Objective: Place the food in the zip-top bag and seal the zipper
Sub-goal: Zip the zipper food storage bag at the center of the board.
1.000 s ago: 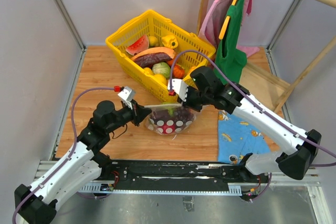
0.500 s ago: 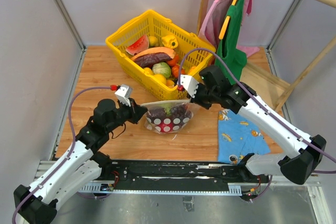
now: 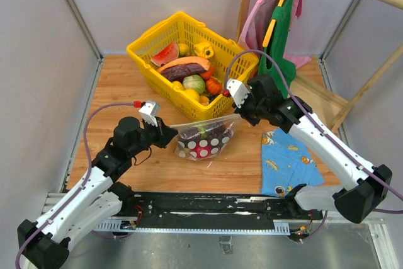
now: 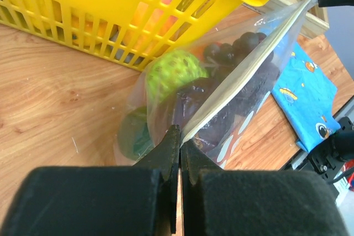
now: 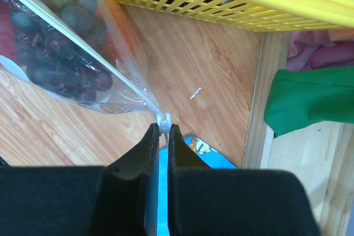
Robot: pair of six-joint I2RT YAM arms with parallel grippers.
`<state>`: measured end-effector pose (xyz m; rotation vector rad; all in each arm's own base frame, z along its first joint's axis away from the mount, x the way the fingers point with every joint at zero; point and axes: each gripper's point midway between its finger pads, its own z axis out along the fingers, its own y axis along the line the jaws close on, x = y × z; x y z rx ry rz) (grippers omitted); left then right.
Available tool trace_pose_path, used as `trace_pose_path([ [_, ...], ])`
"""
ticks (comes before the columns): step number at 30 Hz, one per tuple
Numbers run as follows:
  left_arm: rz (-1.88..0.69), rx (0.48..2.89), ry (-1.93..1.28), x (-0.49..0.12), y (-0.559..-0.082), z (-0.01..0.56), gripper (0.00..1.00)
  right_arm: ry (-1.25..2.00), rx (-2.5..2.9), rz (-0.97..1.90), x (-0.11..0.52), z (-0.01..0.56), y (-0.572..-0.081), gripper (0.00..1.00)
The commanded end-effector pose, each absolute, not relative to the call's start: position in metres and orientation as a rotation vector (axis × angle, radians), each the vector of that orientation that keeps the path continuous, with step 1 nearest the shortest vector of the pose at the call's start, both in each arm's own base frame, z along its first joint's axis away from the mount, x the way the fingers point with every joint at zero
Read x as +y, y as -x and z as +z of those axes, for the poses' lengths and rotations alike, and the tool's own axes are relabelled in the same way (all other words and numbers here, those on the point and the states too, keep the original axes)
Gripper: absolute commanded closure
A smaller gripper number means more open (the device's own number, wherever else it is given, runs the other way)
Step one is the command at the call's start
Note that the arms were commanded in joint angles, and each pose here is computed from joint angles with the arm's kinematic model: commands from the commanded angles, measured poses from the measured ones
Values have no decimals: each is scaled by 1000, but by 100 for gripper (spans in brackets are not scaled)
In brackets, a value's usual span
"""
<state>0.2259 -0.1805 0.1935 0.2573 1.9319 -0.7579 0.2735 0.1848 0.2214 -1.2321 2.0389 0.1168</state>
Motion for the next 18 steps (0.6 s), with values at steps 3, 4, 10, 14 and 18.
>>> trace_pose_path([
  [3, -690, 1940, -244, -169, -234, 194, 100, 1064, 2138, -75, 142, 218, -292, 99],
  [4, -699, 1935, -250, -171, -234, 195, 100, 1059, 2133, -66, 145, 219, -294, 99],
  [10, -725, 1935, -273, -178, -236, 197, 100, 1058, 2105, -47, 154, 220, -304, 99],
  [14, -746, 1921, -283, -182, -237, 200, 100, 1030, 2105, -91, 149, 222, -310, 99],
  [18, -799, 1877, -330, -192, -237, 211, 100, 959, 2078, -139, 144, 232, -321, 99],
])
